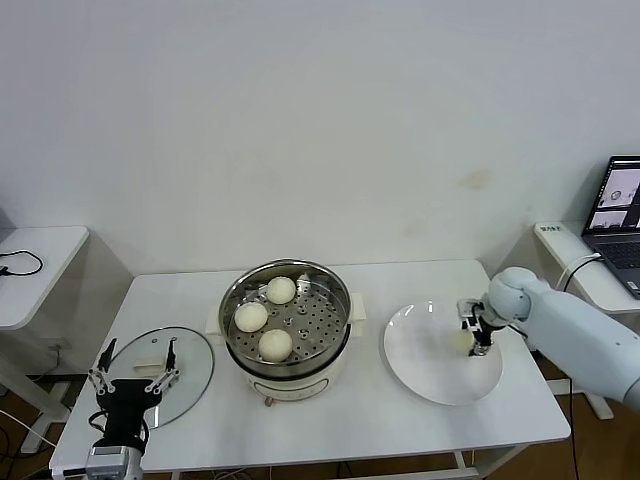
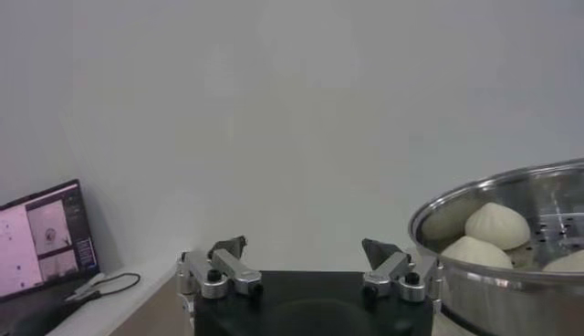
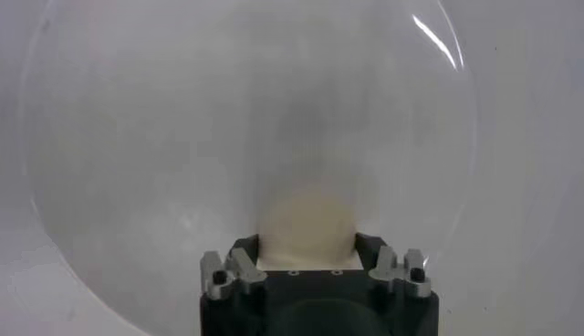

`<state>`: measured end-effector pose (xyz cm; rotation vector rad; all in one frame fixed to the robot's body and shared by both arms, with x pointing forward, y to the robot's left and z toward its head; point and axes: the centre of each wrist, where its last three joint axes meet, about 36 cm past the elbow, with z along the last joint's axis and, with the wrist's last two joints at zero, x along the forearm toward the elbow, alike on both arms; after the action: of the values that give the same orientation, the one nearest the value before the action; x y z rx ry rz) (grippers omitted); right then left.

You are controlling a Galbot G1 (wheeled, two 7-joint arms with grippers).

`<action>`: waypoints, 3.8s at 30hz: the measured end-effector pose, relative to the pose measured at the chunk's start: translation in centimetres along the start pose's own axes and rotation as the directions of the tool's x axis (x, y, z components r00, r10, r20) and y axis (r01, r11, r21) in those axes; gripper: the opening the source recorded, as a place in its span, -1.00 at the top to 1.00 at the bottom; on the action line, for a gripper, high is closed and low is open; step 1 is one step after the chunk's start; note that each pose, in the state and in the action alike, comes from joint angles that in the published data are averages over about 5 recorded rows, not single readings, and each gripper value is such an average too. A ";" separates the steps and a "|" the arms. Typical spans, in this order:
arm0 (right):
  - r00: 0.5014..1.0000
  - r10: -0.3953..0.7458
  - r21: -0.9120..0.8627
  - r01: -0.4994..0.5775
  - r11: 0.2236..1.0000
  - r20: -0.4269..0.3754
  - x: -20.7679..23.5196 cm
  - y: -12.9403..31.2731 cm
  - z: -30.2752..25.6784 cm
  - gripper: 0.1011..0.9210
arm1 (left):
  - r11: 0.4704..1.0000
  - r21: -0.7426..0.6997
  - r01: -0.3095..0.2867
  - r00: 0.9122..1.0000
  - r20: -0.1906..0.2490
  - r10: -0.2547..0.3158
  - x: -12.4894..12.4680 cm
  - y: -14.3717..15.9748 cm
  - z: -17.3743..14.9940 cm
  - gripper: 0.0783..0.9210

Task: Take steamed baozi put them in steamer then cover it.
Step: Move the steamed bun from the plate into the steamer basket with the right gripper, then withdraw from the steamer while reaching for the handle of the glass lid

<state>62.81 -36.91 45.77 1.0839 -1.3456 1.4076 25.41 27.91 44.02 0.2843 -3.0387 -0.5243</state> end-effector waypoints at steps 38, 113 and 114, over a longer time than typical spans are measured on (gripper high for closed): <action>0.953 0.128 0.122 -0.167 0.978 0.276 22.0 -5.0 -18.9 -0.38 | 1.000 -0.003 -0.007 1.000 0.016 0.007 -0.5 0.0 -0.2 -0.77; 0.796 0.299 -0.185 -0.236 0.954 0.526 15.6 1.0 -24.3 -0.76 | 1.000 0.024 0.012 1.000 0.019 -0.012 -0.9 -0.6 0.4 -0.77; 0.773 0.326 -0.213 -0.249 0.945 0.544 15.2 1.3 -23.6 -0.76 | 1.000 0.024 0.013 1.000 0.019 -0.013 -0.9 -0.6 0.5 -0.77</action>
<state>57.60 -12.91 59.47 1.3158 -2.0895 1.2182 26.31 27.69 43.38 0.3022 -3.0660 -0.4941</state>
